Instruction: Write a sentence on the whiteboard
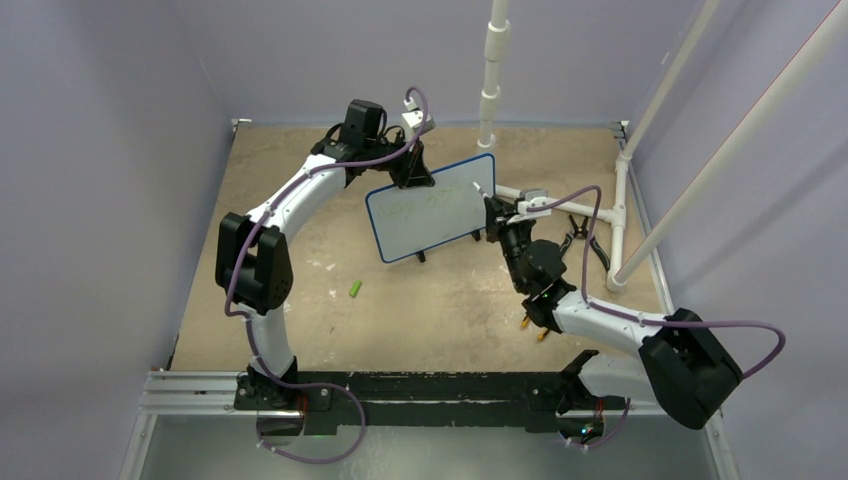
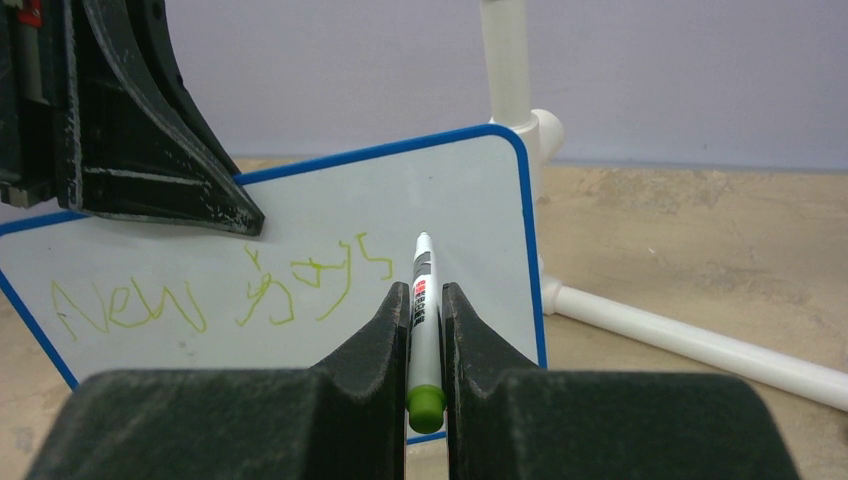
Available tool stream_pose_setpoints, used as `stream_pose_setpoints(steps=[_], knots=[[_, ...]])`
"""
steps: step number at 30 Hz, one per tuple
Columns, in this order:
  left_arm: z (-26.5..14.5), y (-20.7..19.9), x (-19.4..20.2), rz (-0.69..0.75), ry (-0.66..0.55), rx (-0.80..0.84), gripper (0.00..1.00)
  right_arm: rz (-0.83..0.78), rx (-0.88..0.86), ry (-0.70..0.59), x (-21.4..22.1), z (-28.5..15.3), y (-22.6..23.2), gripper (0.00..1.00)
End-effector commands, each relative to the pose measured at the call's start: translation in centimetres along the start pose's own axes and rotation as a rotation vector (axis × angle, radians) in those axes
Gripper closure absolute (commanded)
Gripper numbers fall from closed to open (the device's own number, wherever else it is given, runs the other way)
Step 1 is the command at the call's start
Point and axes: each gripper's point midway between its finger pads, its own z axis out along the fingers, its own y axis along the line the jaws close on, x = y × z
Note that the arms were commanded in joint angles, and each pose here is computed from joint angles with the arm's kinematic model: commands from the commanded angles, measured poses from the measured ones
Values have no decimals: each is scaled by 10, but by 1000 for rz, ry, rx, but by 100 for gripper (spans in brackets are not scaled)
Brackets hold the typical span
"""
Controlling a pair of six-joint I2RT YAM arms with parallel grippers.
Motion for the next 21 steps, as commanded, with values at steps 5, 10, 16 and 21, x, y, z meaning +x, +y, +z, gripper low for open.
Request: stream_pose_setpoints(steps=[5,10,16,21], knots=[[-5,-7,-13,70,-36,7,100,21,-35,-84,-23,17,14,100],[-5,-7,-13,71,-36,7,100,18,-20,-91,-23,19,12,100],[-5,-9,-12,74,-36,21,100,0,-11,-80,-15,24,11,100],[-4,-5,-12,70,-33,0,100,-7,22,-116,-27,18,3,100]])
